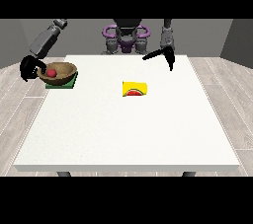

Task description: Pick the cup and pour the ball into the bowl, then pick the bowl and place it on the pad

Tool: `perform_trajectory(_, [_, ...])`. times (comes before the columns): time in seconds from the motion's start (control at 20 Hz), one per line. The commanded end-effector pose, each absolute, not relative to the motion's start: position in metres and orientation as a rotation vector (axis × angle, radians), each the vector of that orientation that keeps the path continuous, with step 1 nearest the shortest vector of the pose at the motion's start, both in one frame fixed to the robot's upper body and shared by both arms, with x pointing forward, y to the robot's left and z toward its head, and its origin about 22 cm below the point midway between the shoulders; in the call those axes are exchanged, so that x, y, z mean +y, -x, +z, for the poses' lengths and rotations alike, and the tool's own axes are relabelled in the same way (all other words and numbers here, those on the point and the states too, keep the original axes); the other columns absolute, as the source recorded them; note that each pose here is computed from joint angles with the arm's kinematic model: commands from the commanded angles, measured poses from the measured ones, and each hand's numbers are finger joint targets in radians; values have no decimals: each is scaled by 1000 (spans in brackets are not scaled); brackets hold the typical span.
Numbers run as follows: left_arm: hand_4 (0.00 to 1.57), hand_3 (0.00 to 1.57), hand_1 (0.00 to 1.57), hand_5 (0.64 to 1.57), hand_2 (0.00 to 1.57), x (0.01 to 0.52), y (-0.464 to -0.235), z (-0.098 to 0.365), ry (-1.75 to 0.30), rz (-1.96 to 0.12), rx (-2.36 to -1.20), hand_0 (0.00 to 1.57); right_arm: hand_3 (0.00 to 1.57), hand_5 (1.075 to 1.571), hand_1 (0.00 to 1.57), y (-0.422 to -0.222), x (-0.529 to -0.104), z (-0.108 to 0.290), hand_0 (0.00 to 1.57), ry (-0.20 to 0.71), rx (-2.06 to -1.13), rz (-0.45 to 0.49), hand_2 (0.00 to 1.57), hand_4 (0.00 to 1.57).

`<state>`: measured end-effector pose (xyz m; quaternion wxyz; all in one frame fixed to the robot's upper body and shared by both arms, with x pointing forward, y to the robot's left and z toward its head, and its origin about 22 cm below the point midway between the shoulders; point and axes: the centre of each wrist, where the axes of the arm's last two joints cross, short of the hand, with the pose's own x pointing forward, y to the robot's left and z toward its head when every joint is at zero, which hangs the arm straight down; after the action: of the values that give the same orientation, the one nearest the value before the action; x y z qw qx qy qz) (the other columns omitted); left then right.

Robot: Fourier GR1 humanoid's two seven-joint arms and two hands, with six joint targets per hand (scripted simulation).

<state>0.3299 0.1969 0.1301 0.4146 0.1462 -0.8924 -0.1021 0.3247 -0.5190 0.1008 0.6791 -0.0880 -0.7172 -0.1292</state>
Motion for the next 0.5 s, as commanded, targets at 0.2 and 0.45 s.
perform_trajectory(0.2, [0, 0, 0, 1566, 0, 198, -325, 123, -325, -257, -2194, 0, 489, 1570, 1571, -324, -520, 98, 1571, 163, -1517, -318, 1571, 739])
perform_trajectory(0.45, [0, 0, 0, 1566, 0, 179, -309, 126, -306, -241, -2218, 0, 927, 1570, 1571, -324, -507, 74, 1571, 214, -1497, -249, 1571, 711])
